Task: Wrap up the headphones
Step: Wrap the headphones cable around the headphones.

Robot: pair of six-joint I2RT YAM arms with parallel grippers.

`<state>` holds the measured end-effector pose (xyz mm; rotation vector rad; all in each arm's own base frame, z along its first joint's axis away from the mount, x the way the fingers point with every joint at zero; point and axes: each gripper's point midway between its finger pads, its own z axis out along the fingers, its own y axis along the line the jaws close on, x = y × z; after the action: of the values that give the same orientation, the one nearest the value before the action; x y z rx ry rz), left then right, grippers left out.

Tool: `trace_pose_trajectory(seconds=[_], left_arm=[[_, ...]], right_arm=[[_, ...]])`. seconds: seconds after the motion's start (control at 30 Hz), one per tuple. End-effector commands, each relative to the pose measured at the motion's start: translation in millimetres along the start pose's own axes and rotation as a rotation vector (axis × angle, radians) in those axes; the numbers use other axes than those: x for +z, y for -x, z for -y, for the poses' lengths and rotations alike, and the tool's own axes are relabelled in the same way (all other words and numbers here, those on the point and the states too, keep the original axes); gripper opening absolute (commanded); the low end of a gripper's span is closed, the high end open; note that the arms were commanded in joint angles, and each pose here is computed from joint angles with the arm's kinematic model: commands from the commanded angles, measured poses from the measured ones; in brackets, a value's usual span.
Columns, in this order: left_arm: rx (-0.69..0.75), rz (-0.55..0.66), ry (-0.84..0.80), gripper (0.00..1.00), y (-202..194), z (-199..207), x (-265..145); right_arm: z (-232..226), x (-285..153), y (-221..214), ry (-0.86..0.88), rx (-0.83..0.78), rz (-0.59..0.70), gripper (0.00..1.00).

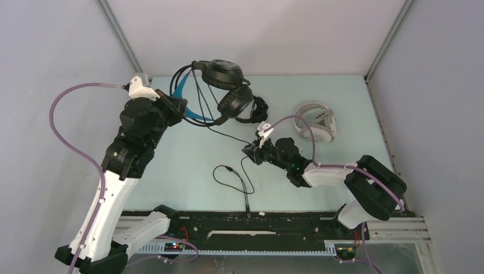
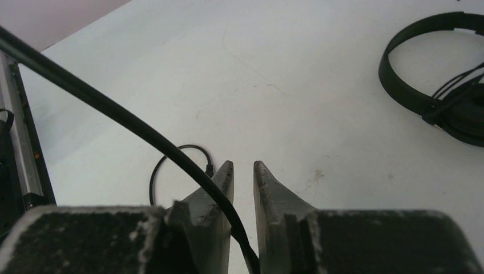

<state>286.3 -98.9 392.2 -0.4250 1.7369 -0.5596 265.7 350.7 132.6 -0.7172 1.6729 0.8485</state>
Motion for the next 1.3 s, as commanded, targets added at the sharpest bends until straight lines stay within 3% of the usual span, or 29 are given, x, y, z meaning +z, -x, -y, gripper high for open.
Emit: trace_pose_trajectory(seconds=[0.0, 0.33, 0.53, 0.6, 0.8, 1.03, 1.27], left_arm=[[-0.019, 0.132, -0.063, 0.00, 45, 20, -18], [0.021, 0.138, -0.047, 0.00, 58, 19, -24], [0.041, 0.155, -0.027, 0.00, 65, 16, -31], [0.041, 0.150, -0.039, 0.00, 63, 17, -31], [0.006, 0.070, -0.193, 0.00, 47, 43, -34], [-0.009, 0.006, -0.306, 0.00, 40, 64, -48], [-0.040, -0.028, -0.376, 0.00, 41, 80, -55]], right_arm=[[9, 0, 0, -0.023, 0.059, 0.006, 0.20], [20, -5, 3, -0.075, 0.055, 0.014, 0.23], [64, -14, -8, -0.285, 0.107, -0.013, 0.13], [65, -14, -9, -0.276, 0.121, -0.017, 0.12], [38, -6, -2, -0.110, 0.105, 0.002, 0.19], [56, -11, -5, -0.192, 0.146, -0.006, 0.31], [67, -18, 0, -0.243, 0.171, -0.002, 0.29]])
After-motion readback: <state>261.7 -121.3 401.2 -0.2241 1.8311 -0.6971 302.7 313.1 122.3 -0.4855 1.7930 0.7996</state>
